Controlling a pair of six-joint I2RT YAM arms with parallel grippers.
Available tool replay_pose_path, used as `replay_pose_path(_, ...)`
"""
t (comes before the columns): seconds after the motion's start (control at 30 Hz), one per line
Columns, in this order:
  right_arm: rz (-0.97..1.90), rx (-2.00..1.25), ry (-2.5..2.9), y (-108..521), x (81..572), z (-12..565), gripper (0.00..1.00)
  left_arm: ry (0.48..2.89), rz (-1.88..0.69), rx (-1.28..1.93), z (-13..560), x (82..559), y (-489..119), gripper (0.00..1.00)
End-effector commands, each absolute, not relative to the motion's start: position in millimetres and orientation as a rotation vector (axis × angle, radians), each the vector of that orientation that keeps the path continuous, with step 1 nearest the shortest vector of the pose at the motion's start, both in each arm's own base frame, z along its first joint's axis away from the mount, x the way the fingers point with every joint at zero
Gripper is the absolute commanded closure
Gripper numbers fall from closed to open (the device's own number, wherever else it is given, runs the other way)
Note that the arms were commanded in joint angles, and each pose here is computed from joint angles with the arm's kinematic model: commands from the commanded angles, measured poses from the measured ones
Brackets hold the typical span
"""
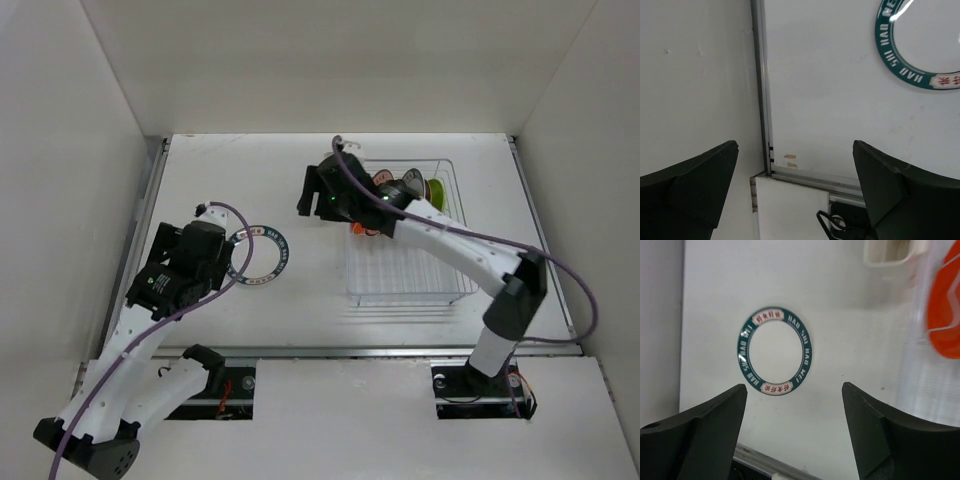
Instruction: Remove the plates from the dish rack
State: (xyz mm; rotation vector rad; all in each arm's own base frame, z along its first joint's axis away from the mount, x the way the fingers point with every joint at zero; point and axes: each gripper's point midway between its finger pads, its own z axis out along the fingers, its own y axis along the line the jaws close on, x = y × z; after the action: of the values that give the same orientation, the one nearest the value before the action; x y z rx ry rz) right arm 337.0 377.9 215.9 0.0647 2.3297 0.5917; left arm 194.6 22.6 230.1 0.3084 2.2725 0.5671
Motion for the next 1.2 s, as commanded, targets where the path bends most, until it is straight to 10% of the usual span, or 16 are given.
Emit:
replay_pose_path(0.0,0.448,0.109,2.172,313.9,330.0,295.3,0.17,2.240,0.754,0.264,228.9,193.9,46.8,0.00)
replay_pose_path(0.4,-0.086,0.491,2.201,80.6,367.3,254.3,0.34,2.255,0.811,0.248,214.2,187.8,57.7,0.00)
replay_pose_path(1.17,-0.056,0.555,2.316,47.5,434.4,159.6,0.50,2.294,0.804,0.249,206.6,183.1,60.0,0.00)
